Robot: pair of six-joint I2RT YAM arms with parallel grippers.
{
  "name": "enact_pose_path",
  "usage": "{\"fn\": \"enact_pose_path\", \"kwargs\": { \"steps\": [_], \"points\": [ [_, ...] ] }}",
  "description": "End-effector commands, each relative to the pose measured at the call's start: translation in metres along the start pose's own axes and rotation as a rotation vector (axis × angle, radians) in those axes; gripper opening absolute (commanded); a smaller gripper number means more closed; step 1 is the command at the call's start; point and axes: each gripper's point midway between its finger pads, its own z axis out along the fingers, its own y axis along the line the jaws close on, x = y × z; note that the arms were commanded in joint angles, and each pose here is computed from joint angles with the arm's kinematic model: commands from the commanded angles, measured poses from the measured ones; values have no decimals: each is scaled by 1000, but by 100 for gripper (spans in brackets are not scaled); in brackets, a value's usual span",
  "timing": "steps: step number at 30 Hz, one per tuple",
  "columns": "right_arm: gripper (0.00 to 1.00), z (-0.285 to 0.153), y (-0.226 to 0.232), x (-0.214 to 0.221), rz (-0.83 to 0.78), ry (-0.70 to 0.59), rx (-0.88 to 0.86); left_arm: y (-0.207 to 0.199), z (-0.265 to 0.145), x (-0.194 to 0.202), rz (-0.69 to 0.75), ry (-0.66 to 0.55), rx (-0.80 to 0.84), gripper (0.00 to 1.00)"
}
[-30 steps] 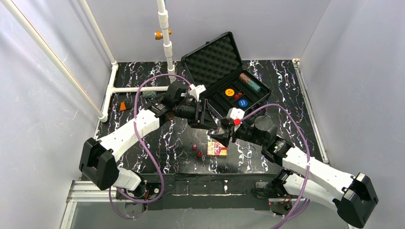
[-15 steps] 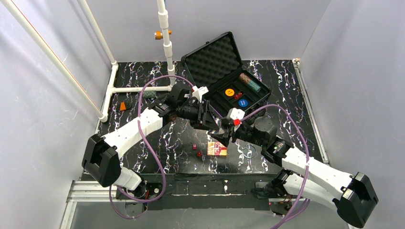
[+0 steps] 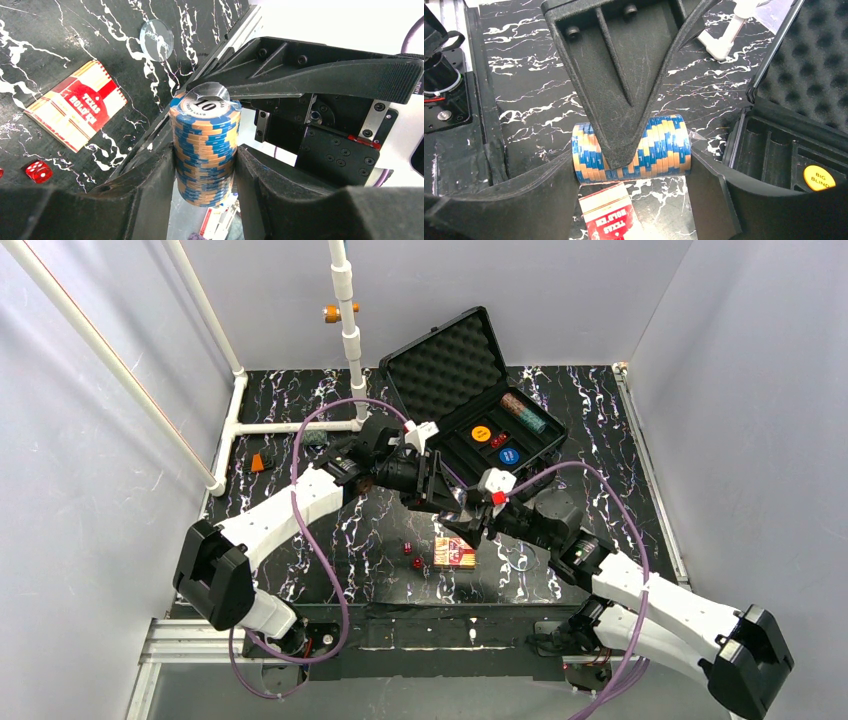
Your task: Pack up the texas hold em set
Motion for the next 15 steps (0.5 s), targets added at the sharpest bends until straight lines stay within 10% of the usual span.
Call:
{"fn": "enact_pose_path", "kwargs": {
  "steps": [1, 15],
  "points": [
    [86, -5, -6, -47, -58, -179, 40, -17, -7, -7, 27, -37, 22, 0],
    [98, -37, -32, -59, 103, -201, 254, -10, -12, -28, 39, -118, -96, 0]
  ]
}}
